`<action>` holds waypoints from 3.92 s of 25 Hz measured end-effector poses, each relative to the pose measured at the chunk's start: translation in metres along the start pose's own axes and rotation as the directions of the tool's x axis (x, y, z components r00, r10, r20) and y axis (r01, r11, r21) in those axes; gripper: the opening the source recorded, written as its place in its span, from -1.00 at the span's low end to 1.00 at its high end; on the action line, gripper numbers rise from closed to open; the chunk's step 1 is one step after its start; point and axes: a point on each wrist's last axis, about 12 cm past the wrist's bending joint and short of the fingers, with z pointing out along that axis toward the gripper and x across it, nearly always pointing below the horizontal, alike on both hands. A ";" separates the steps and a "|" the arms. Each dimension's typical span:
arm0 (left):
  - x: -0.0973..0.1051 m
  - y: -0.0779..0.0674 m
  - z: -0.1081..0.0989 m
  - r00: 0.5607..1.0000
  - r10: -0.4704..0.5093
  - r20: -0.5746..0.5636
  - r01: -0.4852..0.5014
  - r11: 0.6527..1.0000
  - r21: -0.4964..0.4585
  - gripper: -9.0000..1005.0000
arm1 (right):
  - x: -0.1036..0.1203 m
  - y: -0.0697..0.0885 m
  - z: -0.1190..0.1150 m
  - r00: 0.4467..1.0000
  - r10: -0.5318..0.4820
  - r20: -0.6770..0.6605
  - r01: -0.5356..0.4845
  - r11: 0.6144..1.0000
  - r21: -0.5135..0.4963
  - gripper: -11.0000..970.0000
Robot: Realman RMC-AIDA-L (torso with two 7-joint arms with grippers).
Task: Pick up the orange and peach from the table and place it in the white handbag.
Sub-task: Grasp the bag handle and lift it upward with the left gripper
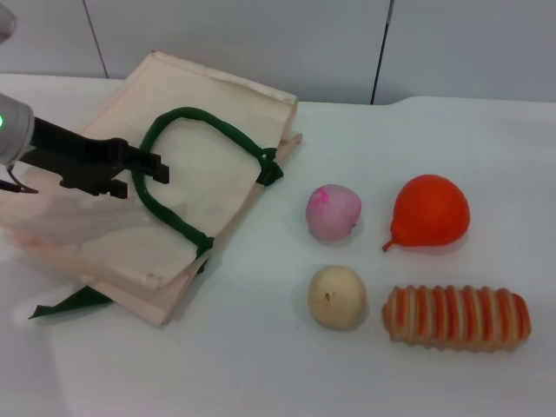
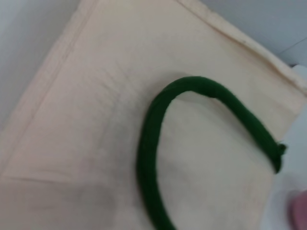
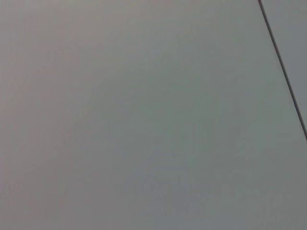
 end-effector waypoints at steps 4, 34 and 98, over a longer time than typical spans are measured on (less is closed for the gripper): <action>-0.001 0.000 0.008 1.000 0.004 -0.027 -0.005 0.999 -0.053 0.68 | 0.000 0.000 0.000 1.000 0.000 -0.001 0.000 1.000 0.000 0.82; -0.013 -0.004 0.041 0.999 0.050 0.020 -0.046 0.987 -0.155 0.68 | 0.000 0.005 0.003 1.000 0.007 0.000 -0.007 1.000 -0.010 0.82; -0.016 -0.024 0.051 0.957 0.179 0.228 -0.205 0.974 0.098 -0.74 | 0.002 0.007 0.002 1.000 0.006 -0.007 -0.006 1.000 -0.019 0.82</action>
